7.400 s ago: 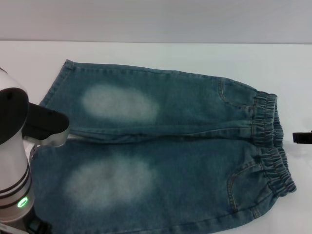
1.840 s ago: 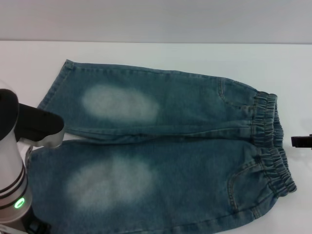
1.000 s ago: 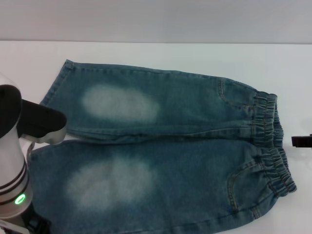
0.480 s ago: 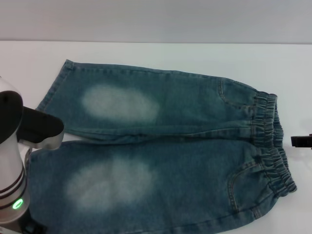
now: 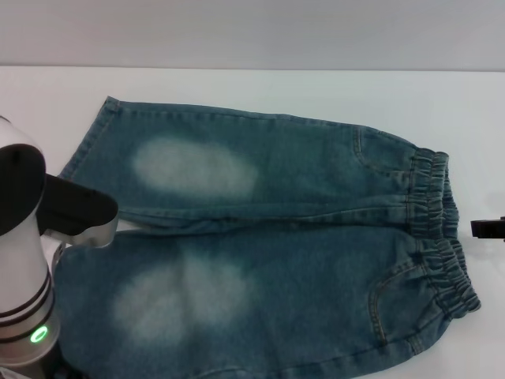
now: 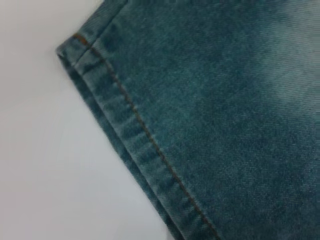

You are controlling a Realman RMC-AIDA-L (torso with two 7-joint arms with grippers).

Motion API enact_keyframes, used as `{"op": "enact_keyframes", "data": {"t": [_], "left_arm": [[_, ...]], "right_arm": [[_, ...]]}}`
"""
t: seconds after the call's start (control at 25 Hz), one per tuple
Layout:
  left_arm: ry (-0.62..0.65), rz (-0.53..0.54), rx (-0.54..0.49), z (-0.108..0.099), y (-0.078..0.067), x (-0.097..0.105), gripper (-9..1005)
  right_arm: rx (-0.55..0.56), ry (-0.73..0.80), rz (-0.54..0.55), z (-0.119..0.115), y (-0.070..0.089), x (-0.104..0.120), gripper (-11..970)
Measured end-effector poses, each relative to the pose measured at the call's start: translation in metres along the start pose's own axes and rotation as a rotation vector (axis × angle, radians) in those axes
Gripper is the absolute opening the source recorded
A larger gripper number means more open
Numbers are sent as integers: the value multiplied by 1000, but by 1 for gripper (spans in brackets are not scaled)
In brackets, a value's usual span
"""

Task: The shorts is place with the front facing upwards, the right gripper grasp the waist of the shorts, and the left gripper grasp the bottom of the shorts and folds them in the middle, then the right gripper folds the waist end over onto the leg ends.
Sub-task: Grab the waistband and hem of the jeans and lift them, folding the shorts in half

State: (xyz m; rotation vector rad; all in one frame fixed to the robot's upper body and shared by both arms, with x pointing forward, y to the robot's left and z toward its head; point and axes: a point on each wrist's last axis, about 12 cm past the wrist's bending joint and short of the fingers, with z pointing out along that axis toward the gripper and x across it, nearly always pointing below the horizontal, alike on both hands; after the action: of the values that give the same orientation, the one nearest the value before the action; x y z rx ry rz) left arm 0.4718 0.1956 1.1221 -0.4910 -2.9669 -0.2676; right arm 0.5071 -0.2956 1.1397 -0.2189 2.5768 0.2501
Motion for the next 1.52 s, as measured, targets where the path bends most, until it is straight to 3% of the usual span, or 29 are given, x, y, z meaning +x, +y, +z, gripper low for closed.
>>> {"op": "enact_keyframes", "data": {"t": [0.88, 1.52], "left_arm": [[-29, 26, 15, -8, 5, -2, 28], [-238, -53, 25, -30, 20, -18, 28]], "right_arm": [[4, -2, 5, -1, -2, 0, 536], [6, -16, 35, -3, -6, 2, 520]]}}
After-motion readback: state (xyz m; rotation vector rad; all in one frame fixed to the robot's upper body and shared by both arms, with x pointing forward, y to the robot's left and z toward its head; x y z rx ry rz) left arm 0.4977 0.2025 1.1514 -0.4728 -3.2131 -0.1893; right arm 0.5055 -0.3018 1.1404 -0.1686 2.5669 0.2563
